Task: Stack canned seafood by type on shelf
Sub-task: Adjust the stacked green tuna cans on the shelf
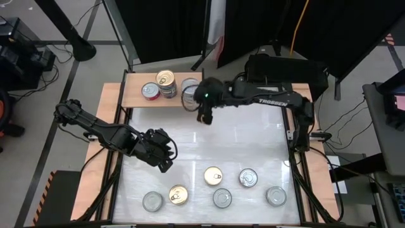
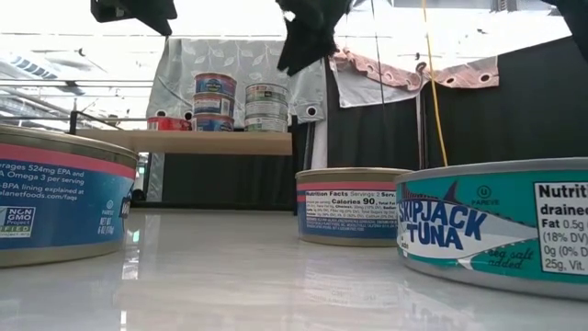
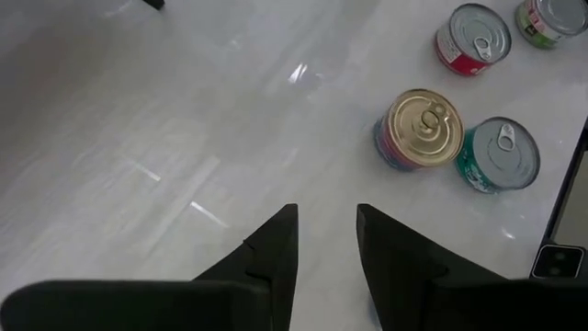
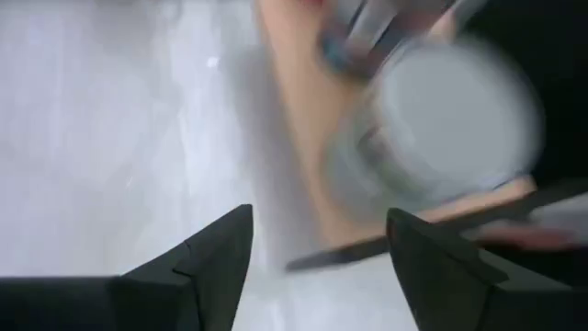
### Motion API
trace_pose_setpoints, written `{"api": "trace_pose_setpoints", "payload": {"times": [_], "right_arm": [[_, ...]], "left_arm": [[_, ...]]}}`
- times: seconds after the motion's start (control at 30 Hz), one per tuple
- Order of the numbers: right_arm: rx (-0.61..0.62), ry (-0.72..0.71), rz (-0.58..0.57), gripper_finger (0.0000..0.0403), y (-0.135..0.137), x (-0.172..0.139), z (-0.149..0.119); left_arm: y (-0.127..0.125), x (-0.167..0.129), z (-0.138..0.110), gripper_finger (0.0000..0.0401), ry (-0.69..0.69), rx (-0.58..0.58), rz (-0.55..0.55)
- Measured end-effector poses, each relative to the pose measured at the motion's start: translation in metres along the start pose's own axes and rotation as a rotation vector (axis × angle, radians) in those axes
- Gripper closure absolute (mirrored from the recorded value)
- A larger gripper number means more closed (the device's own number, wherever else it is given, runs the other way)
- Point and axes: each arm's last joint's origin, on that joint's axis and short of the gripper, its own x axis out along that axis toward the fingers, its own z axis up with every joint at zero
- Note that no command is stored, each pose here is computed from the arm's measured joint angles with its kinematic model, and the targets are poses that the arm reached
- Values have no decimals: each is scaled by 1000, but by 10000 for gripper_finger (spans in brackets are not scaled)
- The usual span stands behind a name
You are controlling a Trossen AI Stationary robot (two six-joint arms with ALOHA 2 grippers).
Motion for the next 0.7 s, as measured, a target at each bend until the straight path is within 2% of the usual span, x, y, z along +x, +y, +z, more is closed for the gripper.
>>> {"api": "trace_pose_setpoints", "payload": {"times": [0.17,0.33,0.5,0.57,0.7], "right_arm": [[48,-8,4,214,9,20,-7],[147,20,-24,302,-4,35,-17],[171,11,-45,388,-17,38,-18],[165,3,-49,396,-20,38,-17],[174,-8,-57,390,-25,39,-16]], "left_arm": [[1,0,0,285,-12,7,15],[2,0,-1,285,-3,16,27],[2,0,-1,285,1,16,31],[2,0,-1,285,1,16,31],[2,0,-1,285,-2,16,33]]}}
